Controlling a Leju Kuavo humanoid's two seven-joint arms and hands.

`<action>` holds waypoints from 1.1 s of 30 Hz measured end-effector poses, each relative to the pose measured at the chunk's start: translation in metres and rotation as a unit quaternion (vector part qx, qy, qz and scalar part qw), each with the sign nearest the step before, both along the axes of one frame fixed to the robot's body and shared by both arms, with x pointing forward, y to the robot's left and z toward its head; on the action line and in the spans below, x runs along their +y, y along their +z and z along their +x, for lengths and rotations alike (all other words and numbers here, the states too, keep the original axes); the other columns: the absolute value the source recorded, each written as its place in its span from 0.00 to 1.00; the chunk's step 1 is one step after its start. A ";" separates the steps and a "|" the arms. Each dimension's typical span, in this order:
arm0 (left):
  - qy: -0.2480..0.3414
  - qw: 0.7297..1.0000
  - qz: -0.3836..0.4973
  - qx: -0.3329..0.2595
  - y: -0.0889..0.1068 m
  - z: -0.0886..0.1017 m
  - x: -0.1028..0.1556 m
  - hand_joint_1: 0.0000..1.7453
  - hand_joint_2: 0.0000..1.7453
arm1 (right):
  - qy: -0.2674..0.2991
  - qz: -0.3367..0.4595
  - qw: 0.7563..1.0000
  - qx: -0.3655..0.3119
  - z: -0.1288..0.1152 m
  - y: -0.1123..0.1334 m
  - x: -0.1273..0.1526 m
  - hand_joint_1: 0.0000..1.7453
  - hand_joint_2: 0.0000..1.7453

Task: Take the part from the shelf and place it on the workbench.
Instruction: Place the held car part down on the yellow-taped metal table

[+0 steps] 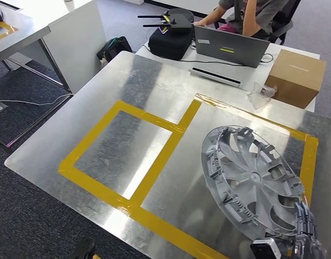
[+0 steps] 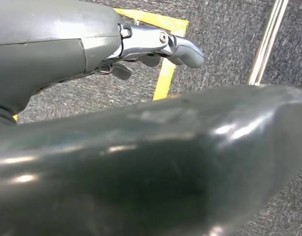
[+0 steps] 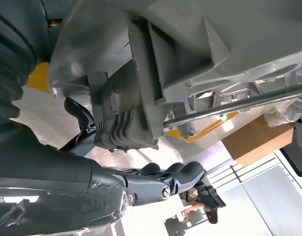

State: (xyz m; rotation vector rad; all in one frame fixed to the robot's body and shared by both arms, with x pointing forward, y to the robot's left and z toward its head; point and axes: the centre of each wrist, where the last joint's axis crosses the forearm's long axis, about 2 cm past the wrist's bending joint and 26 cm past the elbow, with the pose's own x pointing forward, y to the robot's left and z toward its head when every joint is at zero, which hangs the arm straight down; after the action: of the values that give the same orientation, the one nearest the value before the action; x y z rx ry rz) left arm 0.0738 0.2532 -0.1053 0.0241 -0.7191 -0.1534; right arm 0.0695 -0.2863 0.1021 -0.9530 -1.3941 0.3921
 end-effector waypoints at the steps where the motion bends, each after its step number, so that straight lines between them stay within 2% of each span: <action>1: 0.000 1.000 0.000 0.000 0.000 0.000 0.000 0.00 0.00 | 0.000 0.000 1.000 0.000 0.000 0.000 0.000 0.00 1.00; 9: 0.000 1.000 0.001 0.000 0.000 0.000 0.000 0.00 0.00 | 0.009 0.038 0.999 0.038 0.000 -0.002 0.001 0.00 1.00; 13: 0.002 1.000 0.000 0.001 0.000 -0.001 0.001 0.00 0.00 | 0.018 0.149 0.986 0.068 0.000 -0.005 0.001 0.00 1.00; 15: 0.002 1.000 -0.001 0.002 0.000 -0.001 0.001 0.00 0.00 | 0.027 0.202 0.976 0.076 0.000 -0.006 -0.001 0.00 0.50; 17: 0.002 1.000 -0.001 0.002 0.000 -0.002 0.002 0.00 0.00 | 0.031 0.214 0.973 0.079 -0.001 -0.005 -0.005 0.00 0.50; 19: 0.001 1.000 -0.001 0.002 -0.001 -0.002 0.002 0.00 0.00 | 0.029 0.197 0.976 0.083 -0.002 -0.005 -0.009 0.00 1.00; 28: 0.007 1.000 0.002 0.003 -0.001 -0.003 0.003 0.00 0.00 | 0.016 0.137 0.987 0.081 0.001 -0.003 -0.013 0.00 1.00; 33: 0.005 1.000 0.002 0.003 -0.001 -0.003 0.003 0.00 0.00 | 0.027 0.173 0.981 0.079 0.002 -0.003 -0.013 0.00 1.00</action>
State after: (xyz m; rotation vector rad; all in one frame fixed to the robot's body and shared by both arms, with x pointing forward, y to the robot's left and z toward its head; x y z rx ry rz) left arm 0.0710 0.2565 -0.1060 0.0300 -0.7125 -0.1456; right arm 0.0711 -0.2990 0.0987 -0.5870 -1.2919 0.2485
